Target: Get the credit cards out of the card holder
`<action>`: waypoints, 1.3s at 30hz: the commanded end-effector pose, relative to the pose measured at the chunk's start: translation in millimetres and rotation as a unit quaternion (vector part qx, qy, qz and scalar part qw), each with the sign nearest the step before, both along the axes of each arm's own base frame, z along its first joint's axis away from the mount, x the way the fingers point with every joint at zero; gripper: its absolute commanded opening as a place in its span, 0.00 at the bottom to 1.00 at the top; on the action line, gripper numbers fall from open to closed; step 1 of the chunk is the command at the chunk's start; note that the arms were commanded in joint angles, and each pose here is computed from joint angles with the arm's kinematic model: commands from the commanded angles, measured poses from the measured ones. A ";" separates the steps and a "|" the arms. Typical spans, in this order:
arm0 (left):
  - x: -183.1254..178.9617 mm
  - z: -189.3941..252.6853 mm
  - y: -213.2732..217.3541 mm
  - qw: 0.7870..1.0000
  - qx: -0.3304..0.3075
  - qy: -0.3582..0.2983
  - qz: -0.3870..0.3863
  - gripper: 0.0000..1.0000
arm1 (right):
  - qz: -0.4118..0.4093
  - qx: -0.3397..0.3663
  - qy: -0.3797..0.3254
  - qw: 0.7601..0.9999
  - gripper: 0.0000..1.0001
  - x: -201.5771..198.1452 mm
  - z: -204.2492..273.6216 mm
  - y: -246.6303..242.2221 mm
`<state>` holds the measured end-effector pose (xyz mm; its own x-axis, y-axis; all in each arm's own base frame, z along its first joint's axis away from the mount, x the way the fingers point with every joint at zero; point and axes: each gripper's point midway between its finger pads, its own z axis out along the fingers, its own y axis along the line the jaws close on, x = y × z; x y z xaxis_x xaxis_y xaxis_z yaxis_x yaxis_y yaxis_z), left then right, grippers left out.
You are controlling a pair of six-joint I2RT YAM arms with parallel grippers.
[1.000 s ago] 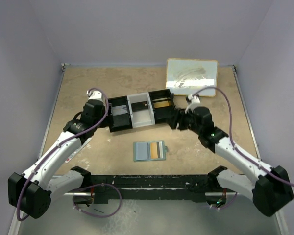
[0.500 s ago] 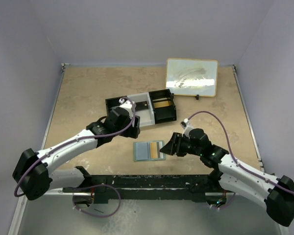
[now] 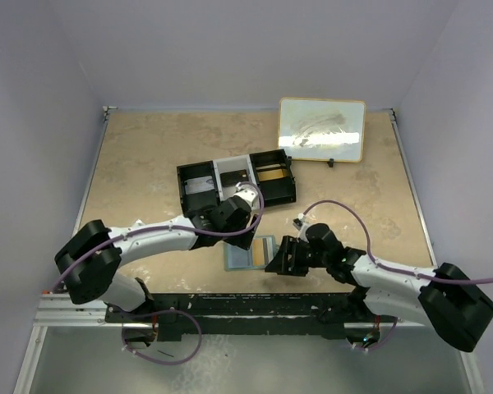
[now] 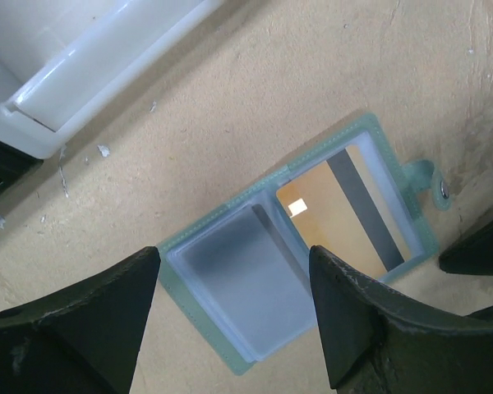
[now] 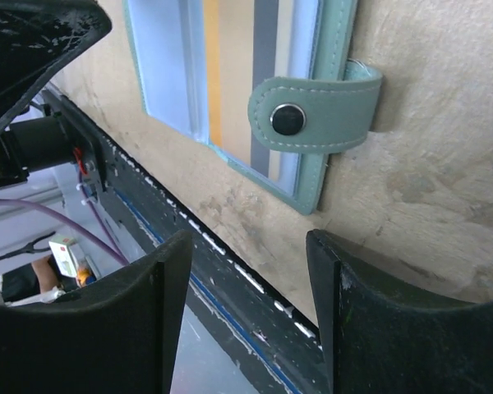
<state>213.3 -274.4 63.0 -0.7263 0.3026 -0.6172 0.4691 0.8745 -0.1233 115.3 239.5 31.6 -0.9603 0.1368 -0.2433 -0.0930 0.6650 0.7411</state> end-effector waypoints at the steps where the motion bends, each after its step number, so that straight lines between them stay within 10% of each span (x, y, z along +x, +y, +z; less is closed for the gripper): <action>1: 19.3 14.0 -19.4 0.999 -0.017 -0.033 -0.006 0.71 | 0.007 0.036 -0.006 0.999 0.62 1.7 7.0 12.3; 15: 9.5 -29.9 -15.7 1.000 0.009 0.008 -0.007 0.72 | -0.072 -0.024 0.030 0.997 0.64 18.0 -23.0 0.6; 39: -80.9 -27.4 -25.2 0.978 -0.190 0.072 0.052 0.71 | -0.055 -0.155 -0.023 0.986 0.66 84.1 -26.0 20.0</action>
<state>159.9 -271.4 29.3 -0.7921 0.0830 -0.6047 0.3686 0.8547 -0.3656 195.2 285.6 32.0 -0.9318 0.2428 -0.2699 -0.0015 0.7408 0.6717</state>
